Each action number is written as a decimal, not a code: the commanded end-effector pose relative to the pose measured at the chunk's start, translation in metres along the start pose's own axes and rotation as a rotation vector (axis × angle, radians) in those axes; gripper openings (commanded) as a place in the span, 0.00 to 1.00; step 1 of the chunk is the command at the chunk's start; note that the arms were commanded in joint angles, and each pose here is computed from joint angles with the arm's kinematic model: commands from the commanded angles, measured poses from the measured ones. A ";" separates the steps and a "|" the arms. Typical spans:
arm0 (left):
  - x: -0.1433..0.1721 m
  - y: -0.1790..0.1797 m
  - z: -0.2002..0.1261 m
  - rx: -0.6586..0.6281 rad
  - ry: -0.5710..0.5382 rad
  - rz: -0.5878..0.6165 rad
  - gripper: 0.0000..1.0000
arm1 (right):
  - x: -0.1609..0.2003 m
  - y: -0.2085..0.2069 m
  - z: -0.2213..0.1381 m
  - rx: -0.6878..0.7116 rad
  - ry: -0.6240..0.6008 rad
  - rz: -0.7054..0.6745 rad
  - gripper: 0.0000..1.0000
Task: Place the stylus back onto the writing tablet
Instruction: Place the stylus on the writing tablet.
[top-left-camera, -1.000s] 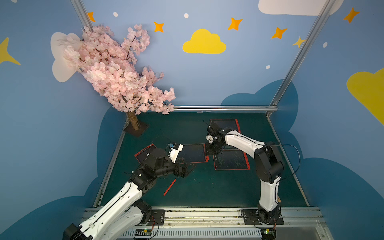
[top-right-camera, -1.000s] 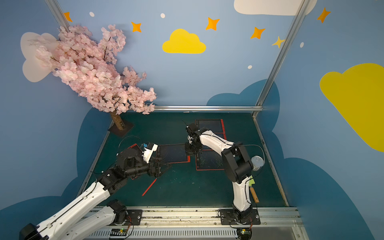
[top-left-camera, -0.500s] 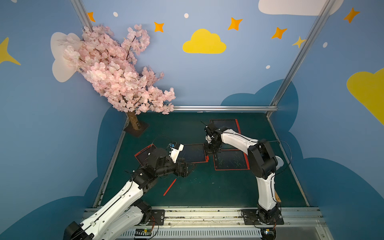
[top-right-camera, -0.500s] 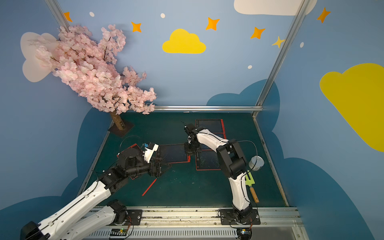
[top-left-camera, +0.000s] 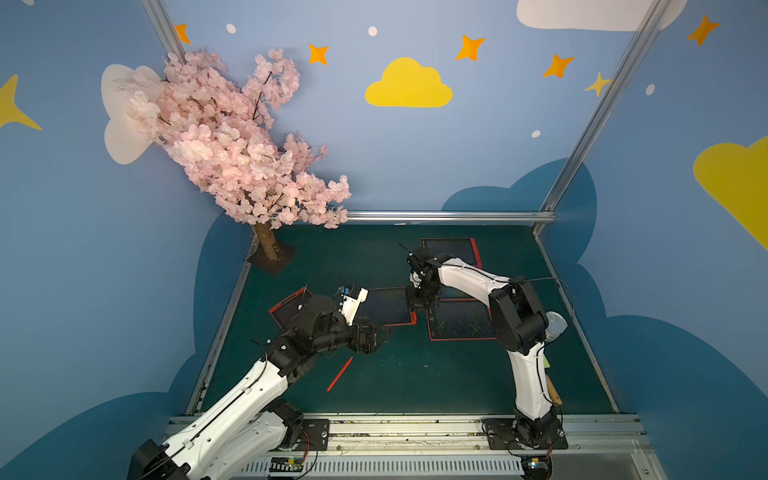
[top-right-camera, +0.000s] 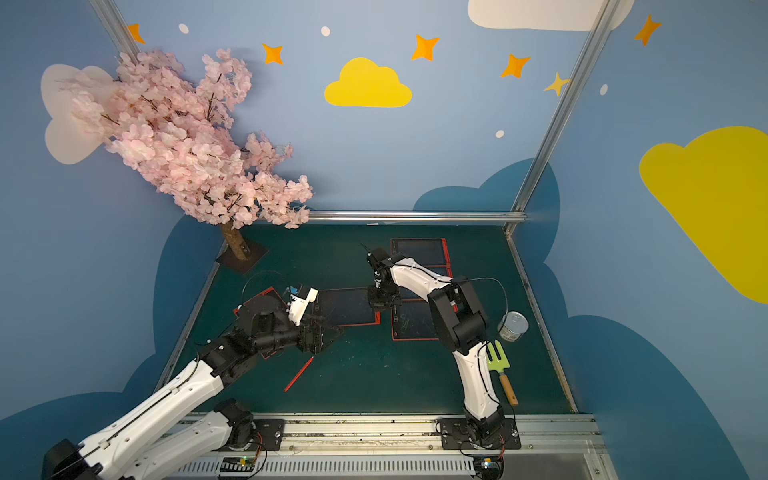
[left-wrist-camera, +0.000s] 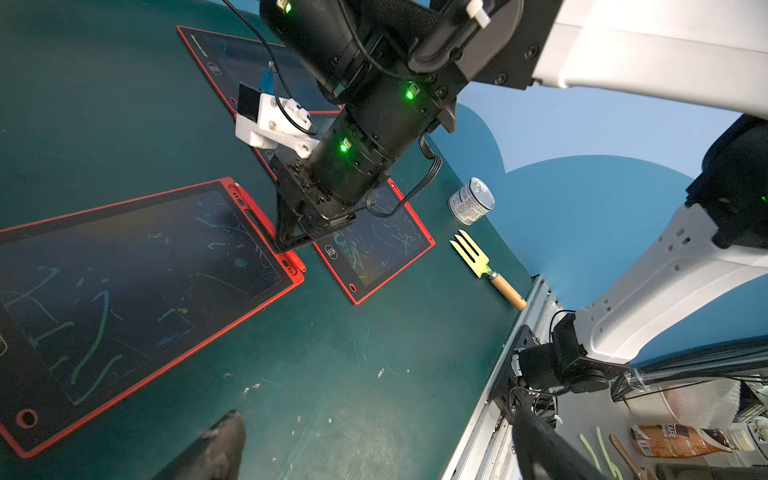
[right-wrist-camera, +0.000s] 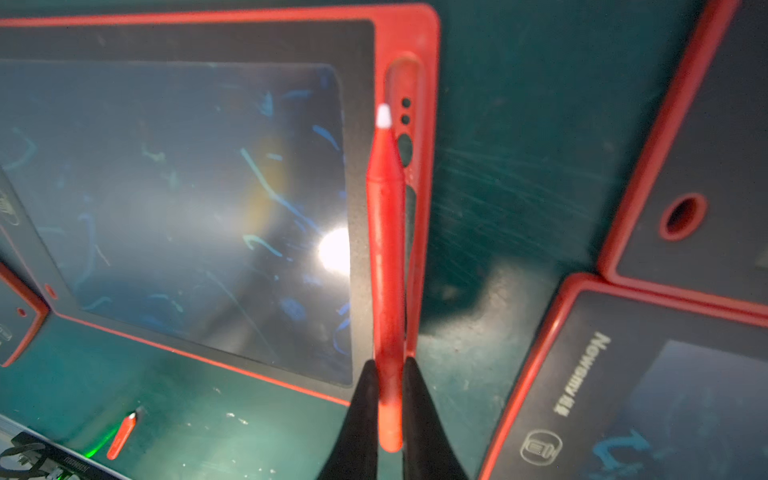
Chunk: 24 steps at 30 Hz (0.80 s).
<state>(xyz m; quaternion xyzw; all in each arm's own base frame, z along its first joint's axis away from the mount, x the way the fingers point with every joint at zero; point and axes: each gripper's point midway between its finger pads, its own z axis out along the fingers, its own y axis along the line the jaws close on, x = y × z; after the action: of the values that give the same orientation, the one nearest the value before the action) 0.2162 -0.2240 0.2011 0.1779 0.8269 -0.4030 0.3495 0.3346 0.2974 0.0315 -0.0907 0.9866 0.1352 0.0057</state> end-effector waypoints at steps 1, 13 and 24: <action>-0.002 -0.004 -0.001 0.011 0.000 0.018 0.99 | 0.001 0.002 0.004 -0.003 0.022 0.013 0.13; -0.003 -0.004 -0.001 0.009 -0.003 0.020 0.98 | -0.001 0.003 0.004 -0.001 0.021 0.023 0.17; -0.003 -0.003 -0.001 0.005 -0.006 0.022 0.99 | -0.003 0.001 0.000 0.022 0.013 0.029 0.12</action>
<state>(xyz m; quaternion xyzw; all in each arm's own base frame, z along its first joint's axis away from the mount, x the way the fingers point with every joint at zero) 0.2158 -0.2237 0.1994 0.1772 0.8289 -0.4018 0.3465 0.3372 0.2991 0.0297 -0.0797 0.9881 0.1316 0.0005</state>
